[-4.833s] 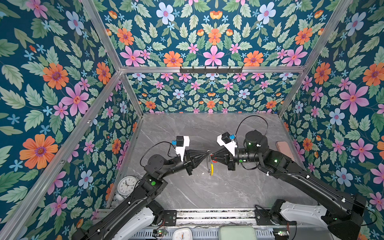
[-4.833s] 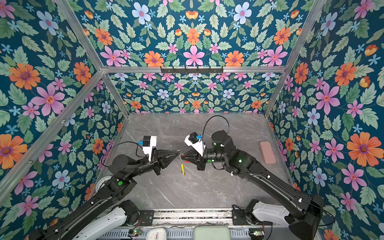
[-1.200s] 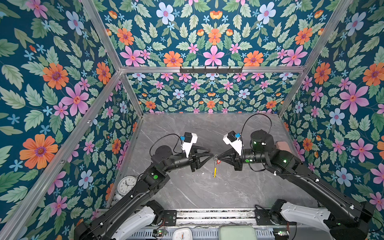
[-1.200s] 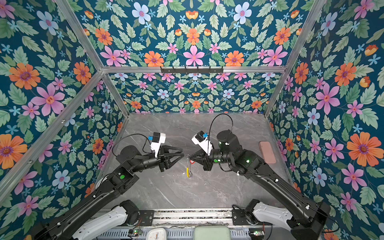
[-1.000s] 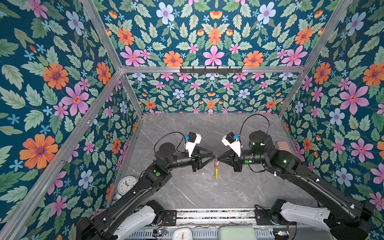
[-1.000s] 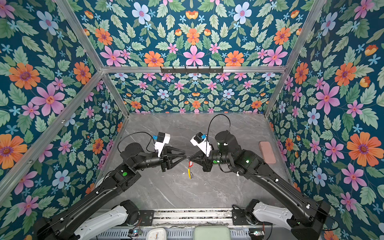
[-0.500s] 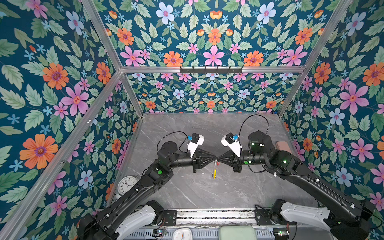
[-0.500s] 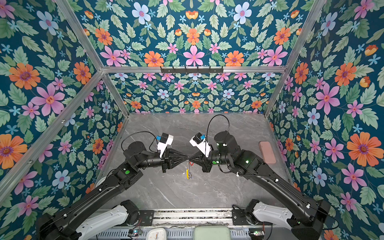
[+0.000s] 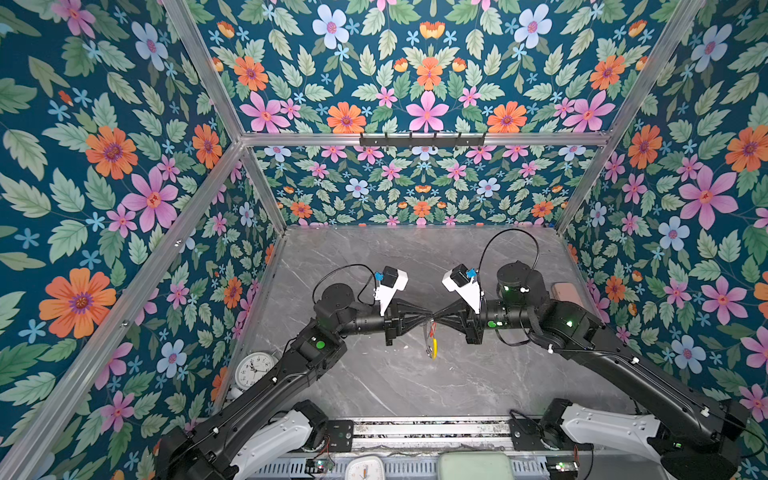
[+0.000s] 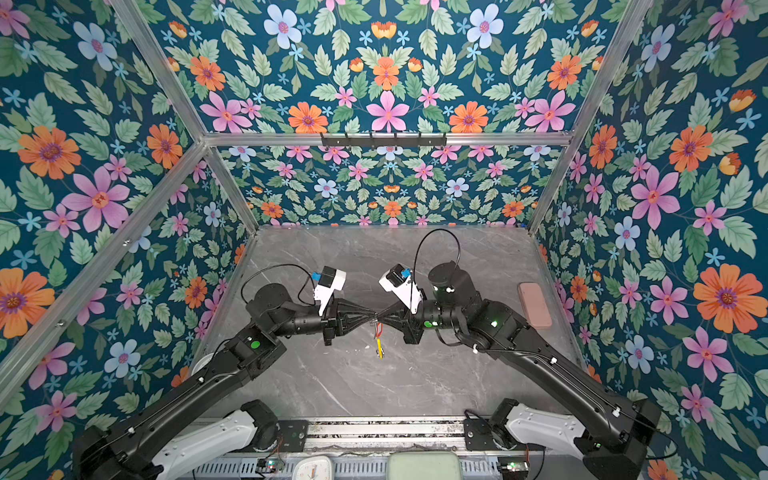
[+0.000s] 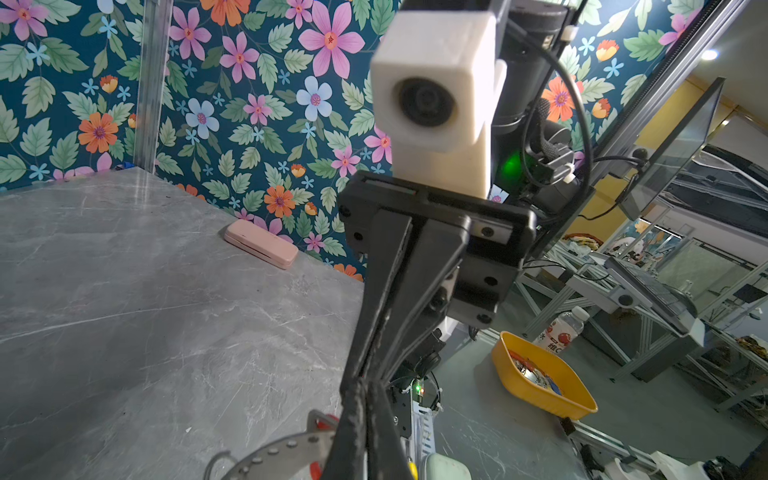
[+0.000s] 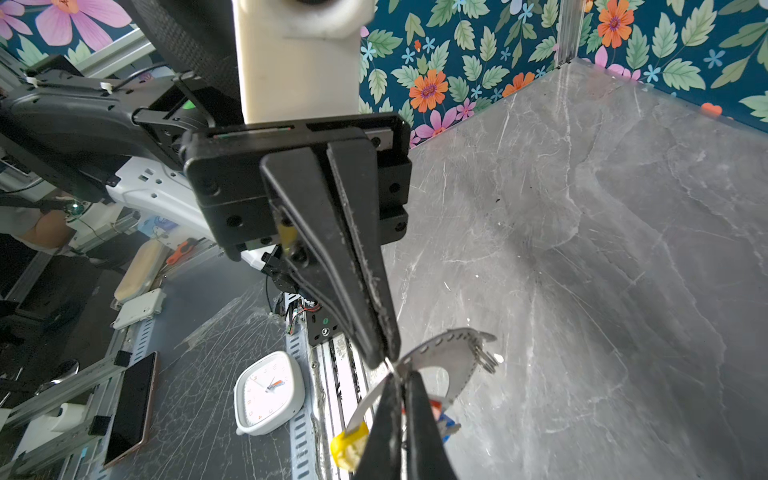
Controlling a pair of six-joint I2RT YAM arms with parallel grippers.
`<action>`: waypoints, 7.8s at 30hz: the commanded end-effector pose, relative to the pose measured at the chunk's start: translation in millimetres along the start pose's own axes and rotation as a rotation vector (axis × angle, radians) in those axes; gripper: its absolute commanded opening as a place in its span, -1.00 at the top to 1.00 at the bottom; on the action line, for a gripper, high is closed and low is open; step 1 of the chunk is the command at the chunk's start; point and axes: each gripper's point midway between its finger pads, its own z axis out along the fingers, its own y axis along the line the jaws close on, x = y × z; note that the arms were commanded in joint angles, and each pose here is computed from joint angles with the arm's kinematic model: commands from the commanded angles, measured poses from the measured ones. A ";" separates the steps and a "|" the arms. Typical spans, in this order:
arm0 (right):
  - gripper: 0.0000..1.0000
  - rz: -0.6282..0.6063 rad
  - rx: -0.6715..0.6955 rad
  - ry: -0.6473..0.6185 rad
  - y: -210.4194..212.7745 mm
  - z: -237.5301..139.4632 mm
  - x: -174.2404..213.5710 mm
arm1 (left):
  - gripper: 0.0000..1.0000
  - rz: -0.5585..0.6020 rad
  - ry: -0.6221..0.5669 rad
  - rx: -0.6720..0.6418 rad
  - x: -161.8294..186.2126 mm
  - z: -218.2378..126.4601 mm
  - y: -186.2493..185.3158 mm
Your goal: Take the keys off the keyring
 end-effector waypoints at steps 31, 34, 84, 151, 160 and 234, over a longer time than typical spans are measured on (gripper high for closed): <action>0.12 -0.082 -0.243 -0.503 48.0 -37.0 -62.9 | 1.00 0.204 -0.447 0.225 -60.8 -35.7 -57.7; 0.12 -0.072 -0.258 -0.502 48.3 -34.5 -63.1 | 1.00 0.200 -0.465 0.223 -62.0 -36.1 -55.8; 1.00 0.012 0.026 -0.084 16.4 -23.6 -14.6 | 0.15 0.036 -0.122 0.027 -25.2 -8.9 -15.6; 0.10 -0.122 -0.078 -0.469 42.0 -27.8 -54.6 | 1.00 0.175 -0.311 0.124 -37.9 -29.7 -43.1; 0.23 -0.092 -0.148 -0.428 46.9 -13.7 -49.1 | 1.00 0.162 -0.355 0.119 -40.4 -32.4 -40.4; 1.00 -0.062 -0.055 -0.008 34.5 1.7 -14.2 | 0.53 -0.005 0.088 0.004 -8.2 -12.5 -25.6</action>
